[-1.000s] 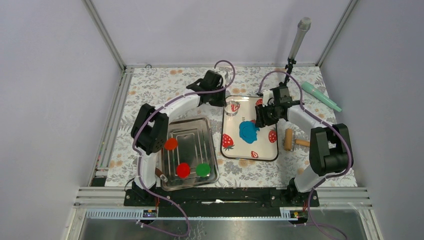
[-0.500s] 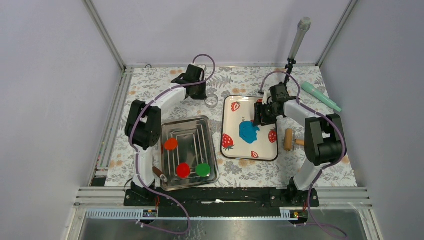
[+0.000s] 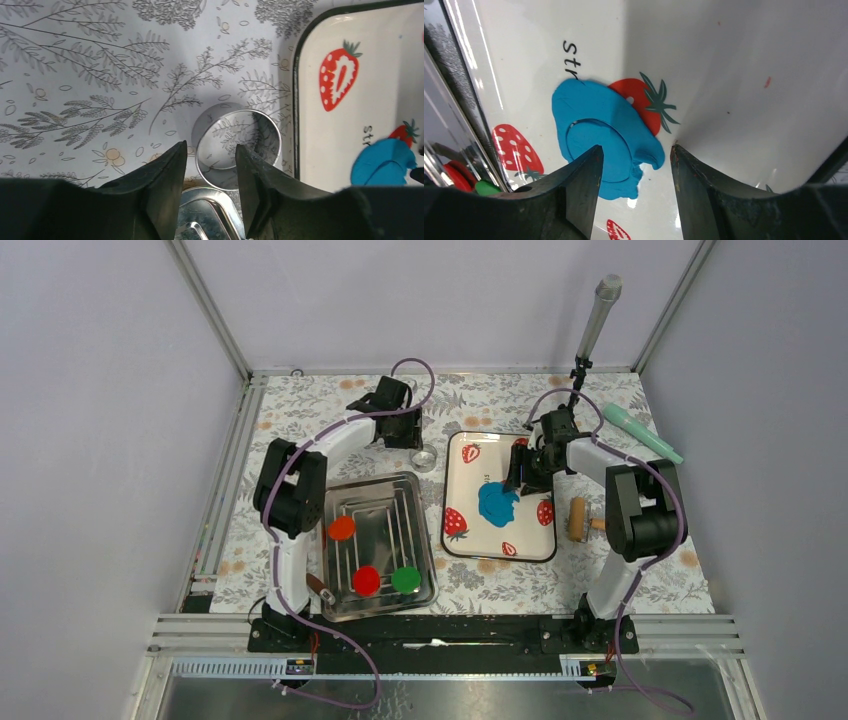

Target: Roll out the dumpling wrappers from the dough

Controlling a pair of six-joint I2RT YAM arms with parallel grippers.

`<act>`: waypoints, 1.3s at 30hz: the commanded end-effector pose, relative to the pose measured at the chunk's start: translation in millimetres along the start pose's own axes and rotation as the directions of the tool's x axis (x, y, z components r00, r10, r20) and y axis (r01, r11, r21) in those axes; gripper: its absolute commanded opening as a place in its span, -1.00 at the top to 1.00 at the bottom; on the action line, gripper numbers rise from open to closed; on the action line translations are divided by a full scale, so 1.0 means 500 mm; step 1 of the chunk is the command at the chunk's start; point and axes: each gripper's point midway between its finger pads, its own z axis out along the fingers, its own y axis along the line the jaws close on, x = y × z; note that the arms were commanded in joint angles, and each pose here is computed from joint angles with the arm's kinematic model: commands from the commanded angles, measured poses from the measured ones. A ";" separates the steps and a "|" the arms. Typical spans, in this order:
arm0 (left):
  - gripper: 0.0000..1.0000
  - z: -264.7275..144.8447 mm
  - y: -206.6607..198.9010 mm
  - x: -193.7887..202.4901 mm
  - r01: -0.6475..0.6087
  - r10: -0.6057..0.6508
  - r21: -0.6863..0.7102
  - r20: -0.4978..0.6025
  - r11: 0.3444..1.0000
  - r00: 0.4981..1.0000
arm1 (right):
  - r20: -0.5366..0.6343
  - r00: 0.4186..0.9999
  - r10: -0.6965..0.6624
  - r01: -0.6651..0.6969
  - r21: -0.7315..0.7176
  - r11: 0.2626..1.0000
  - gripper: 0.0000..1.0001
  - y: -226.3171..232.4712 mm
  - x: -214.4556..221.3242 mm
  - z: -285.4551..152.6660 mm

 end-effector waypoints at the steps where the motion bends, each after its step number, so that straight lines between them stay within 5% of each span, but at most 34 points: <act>1: 0.09 -0.073 -0.081 -0.059 -0.033 0.017 0.178 0.092 0.984 0.996 | -0.049 0.996 0.074 -0.075 -0.015 0.997 -0.17 0.001 0.014 0.022; 6: 0.31 -0.100 -0.179 -0.003 -0.059 0.055 0.352 0.021 0.934 0.998 | -0.063 0.993 0.101 -0.102 -0.013 0.995 -0.12 0.001 0.024 0.023; 12: 0.20 -0.081 -0.222 0.082 -0.032 0.067 0.374 -0.081 0.927 0.994 | -0.080 0.988 0.129 -0.132 -0.024 0.991 -0.09 0.003 0.038 0.030; 30: 0.18 -0.016 -0.193 0.173 -0.029 0.083 0.271 -0.188 0.962 0.979 | -0.064 0.986 0.154 -0.163 -0.182 0.970 0.10 0.057 -0.009 0.050; 39: 0.21 -0.006 -0.188 0.188 -0.033 0.091 0.270 -0.206 0.962 0.974 | -0.028 0.990 0.140 -0.143 -0.217 0.966 0.47 0.068 -0.038 0.053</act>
